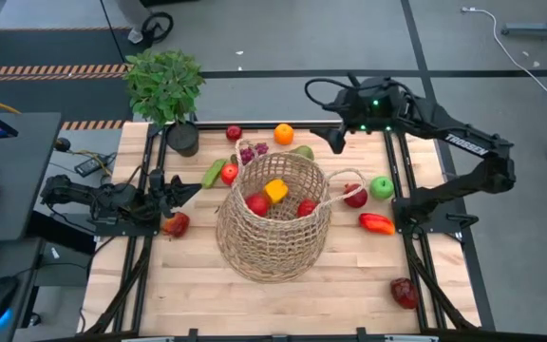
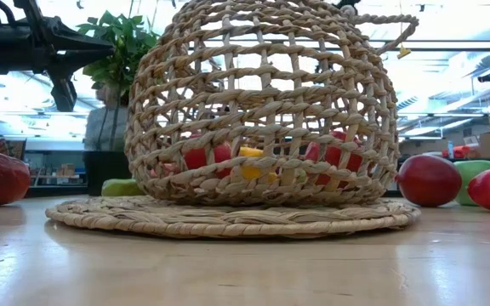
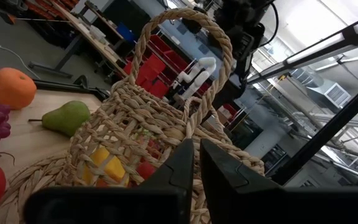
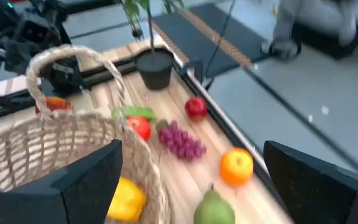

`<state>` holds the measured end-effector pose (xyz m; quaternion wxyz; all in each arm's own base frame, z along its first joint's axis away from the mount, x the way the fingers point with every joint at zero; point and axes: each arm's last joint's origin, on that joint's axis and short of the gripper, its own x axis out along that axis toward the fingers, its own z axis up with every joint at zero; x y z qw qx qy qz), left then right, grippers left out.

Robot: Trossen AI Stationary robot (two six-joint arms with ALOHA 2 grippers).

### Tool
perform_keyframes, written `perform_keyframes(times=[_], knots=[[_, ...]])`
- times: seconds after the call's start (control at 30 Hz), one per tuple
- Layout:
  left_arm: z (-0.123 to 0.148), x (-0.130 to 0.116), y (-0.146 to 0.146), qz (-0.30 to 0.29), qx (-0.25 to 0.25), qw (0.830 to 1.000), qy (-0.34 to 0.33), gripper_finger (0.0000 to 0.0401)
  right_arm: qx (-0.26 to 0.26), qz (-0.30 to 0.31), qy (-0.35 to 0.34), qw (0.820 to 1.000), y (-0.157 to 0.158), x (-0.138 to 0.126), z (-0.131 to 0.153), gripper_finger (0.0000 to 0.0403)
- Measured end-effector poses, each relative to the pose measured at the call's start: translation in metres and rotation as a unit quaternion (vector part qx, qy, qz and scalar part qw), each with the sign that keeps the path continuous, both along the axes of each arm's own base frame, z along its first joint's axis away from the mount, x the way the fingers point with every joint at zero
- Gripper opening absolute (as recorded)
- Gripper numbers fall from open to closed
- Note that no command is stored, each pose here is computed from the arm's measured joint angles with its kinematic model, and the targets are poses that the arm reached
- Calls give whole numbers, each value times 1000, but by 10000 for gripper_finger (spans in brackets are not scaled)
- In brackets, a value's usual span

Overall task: Build produce basket
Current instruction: Put the green pear into the brown basket

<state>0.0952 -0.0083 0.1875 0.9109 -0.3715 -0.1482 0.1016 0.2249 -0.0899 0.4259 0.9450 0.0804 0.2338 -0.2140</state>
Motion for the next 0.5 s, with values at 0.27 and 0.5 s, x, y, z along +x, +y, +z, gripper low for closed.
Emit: perform_keyframes(times=[0.27, 0.5], knots=[[0, 0, 0, 0, 0, 1000, 0, 33, 30, 1, 9, 1000, 8, -32, 6, 382], [0, 0, 0, 0, 0, 1000, 0, 36, 60, 24, -23, 998, 18, -51, 16, 359]])
